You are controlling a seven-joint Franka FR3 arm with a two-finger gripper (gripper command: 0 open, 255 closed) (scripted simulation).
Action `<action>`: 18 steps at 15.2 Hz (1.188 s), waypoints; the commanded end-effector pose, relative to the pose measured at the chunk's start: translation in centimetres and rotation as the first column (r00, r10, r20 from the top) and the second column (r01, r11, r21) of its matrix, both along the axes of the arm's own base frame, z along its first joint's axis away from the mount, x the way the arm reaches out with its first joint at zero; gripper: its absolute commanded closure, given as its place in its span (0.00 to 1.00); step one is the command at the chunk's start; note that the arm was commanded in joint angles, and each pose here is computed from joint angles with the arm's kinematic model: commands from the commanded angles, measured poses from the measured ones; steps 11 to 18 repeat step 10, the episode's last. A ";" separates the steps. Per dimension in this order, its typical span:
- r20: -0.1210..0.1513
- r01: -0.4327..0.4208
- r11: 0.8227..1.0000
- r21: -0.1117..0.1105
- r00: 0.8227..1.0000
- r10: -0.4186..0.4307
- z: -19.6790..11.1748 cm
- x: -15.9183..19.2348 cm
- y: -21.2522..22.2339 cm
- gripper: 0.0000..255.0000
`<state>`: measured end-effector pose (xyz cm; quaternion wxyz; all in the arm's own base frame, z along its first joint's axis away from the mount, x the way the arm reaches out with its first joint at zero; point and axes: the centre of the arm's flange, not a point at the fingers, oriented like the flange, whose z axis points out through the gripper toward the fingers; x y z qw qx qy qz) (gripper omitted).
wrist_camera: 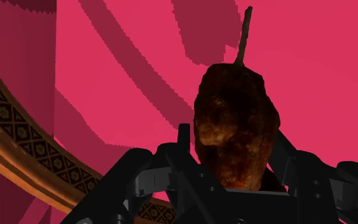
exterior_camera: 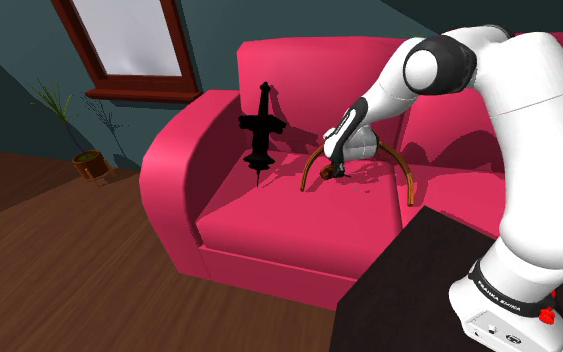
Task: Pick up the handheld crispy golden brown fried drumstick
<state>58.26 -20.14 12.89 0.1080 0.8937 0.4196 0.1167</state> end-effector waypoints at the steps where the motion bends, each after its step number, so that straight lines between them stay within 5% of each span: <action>1: 0.000 0.000 1.000 0.000 1.000 0.000 1.1 0.0 0.1 1.00; 8: 0.000 0.000 1.000 0.000 1.000 0.000 4.8 0.0 0.1 1.00; 18: 0.000 0.000 1.000 0.000 1.000 0.000 4.9 0.0 0.1 1.00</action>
